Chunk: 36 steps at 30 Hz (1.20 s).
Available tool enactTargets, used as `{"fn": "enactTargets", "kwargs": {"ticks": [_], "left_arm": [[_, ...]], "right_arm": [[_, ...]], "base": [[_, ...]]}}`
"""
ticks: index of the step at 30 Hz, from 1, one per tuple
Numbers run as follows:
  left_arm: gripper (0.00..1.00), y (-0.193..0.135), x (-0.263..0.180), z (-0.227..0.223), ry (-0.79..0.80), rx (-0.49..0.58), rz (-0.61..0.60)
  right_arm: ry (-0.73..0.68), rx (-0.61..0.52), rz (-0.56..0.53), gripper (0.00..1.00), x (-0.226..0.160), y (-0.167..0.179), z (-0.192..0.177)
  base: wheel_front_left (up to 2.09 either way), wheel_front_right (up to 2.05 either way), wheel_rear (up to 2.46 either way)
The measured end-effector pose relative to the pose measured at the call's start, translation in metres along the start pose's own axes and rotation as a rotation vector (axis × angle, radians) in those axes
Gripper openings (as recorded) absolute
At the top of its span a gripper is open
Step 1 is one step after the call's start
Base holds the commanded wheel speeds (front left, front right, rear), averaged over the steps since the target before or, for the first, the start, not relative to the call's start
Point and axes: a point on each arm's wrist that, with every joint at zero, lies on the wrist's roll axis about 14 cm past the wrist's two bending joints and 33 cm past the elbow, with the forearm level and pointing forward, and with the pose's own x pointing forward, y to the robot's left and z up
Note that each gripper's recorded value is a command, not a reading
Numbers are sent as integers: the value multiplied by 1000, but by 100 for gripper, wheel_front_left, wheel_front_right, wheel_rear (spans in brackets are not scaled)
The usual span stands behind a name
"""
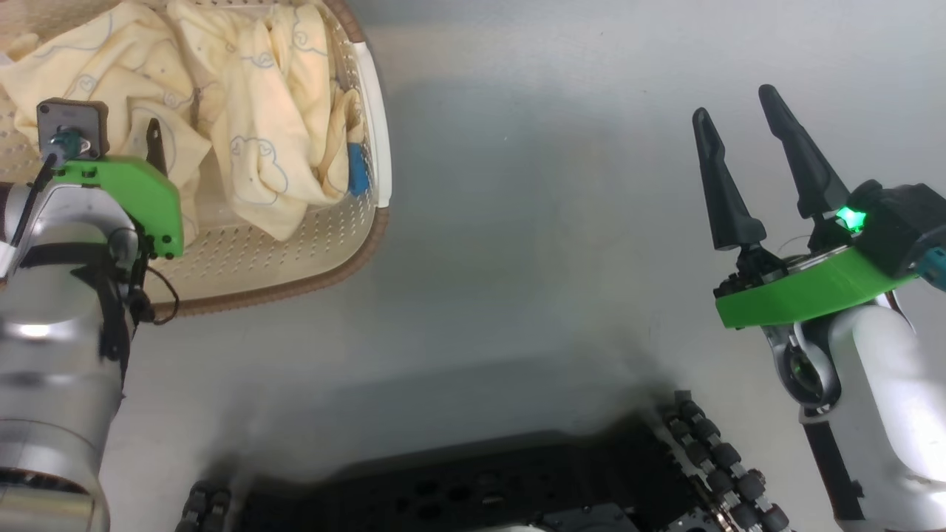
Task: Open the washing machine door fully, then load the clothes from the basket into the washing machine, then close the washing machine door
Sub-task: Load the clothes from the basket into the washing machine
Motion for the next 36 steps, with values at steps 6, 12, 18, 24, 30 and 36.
{"fn": "enactTargets", "kwargs": {"ticks": [6, 12, 18, 24, 30, 36], "left_arm": [[100, 1, 9, -8, 69, 73, 13], [100, 6, 16, -14, 109, 107, 43], [92, 6, 20, -23, 153, 88, 57], [12, 9, 22, -26, 163, 99, 72], [0, 10, 21, -22, 138, 81, 80], [0, 9, 9, 4, 20, 35, 85]], "right_arm": [[18, 4, -3, 100, 0, -1, -8], [29, 11, -2, 100, 1, 0, -14], [30, 11, 0, 100, 3, 1, -16], [25, 9, -6, 100, 2, -1, -13], [9, 5, -11, 100, 2, -3, -7], [-43, -6, -16, 100, 1, -4, 15]], "base": [[0, 0, 0], [0, 0, 0], [0, 0, 0], [0, 0, 0], [0, 0, 0], [0, 0, 0]]}}
